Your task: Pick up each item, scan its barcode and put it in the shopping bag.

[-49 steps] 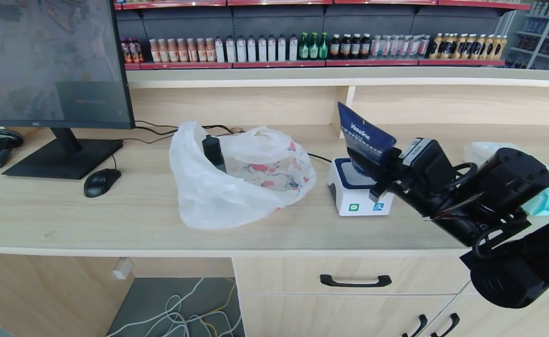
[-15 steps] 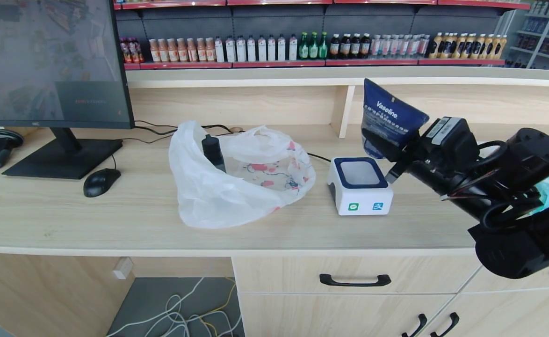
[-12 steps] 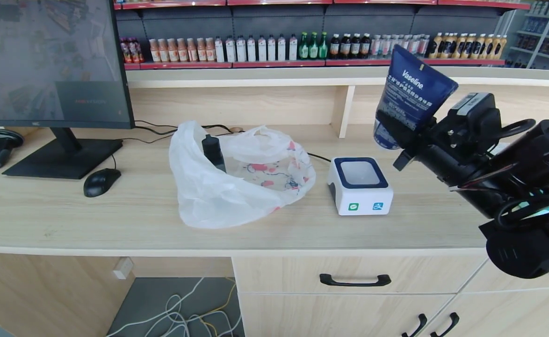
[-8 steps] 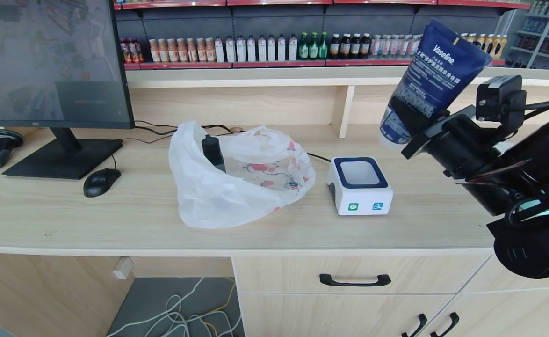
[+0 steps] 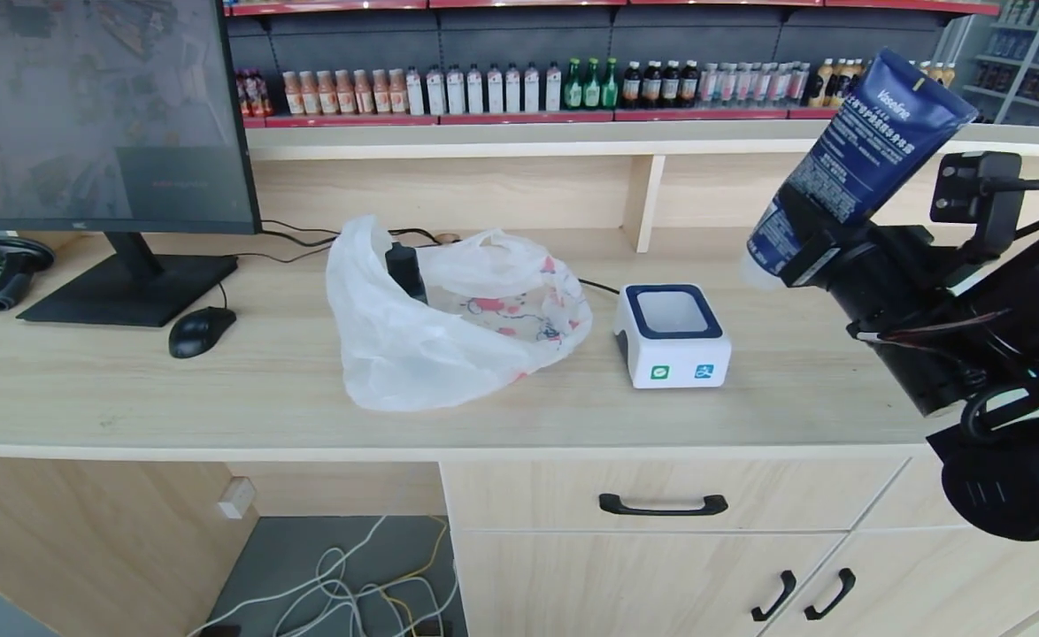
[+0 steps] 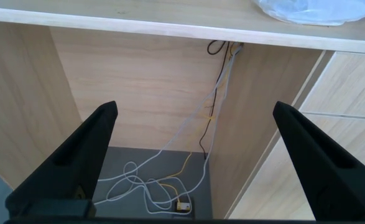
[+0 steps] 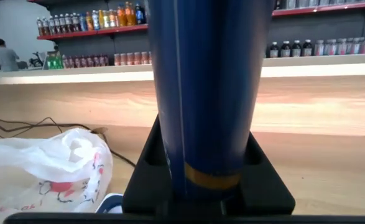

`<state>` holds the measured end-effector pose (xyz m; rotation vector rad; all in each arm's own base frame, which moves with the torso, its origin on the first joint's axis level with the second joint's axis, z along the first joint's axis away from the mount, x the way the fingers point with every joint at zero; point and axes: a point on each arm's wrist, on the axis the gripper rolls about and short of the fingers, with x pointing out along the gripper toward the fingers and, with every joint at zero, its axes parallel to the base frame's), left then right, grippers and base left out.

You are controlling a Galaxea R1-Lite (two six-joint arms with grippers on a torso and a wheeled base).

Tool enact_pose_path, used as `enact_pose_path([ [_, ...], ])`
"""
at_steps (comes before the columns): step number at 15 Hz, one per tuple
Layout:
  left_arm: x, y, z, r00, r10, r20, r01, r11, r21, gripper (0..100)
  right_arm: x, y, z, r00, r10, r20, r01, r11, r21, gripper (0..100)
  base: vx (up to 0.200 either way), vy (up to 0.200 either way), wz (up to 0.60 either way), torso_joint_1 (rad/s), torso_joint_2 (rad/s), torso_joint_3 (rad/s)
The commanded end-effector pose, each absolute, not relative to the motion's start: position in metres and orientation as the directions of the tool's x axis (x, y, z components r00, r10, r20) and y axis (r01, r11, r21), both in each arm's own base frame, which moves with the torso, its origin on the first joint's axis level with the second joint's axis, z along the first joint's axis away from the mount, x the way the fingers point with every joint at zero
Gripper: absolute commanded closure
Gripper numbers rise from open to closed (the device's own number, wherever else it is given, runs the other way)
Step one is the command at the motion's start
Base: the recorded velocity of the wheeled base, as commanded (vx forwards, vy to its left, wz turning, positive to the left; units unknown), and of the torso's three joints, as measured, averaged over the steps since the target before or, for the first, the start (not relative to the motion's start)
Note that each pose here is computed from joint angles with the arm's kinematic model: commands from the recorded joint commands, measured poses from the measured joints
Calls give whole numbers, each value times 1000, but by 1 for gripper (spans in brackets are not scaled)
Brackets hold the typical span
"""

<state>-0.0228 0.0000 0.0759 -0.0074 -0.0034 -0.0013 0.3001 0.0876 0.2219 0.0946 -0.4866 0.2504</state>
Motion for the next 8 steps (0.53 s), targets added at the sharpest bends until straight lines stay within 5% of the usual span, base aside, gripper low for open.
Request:
enact_pose_path([
  [1, -23, 0, 76, 1000, -3, 5, 3, 1000, -9, 0, 299, 88, 221, 854, 218, 472, -264, 964, 32, 100, 0, 0, 0, 0, 0, 0],
  [3, -23, 0, 76, 1000, -3, 6, 3, 1000, -9, 0, 299, 88, 221, 855, 218, 471, -264, 964, 32, 100, 0, 0, 0, 0, 0, 0],
  [8, -23, 0, 76, 1000, -2, 6, 2, 1000, -9, 0, 300, 89, 217, 861, 222, 458, -265, 964, 32, 100, 0, 200, 0, 9, 4, 0],
])
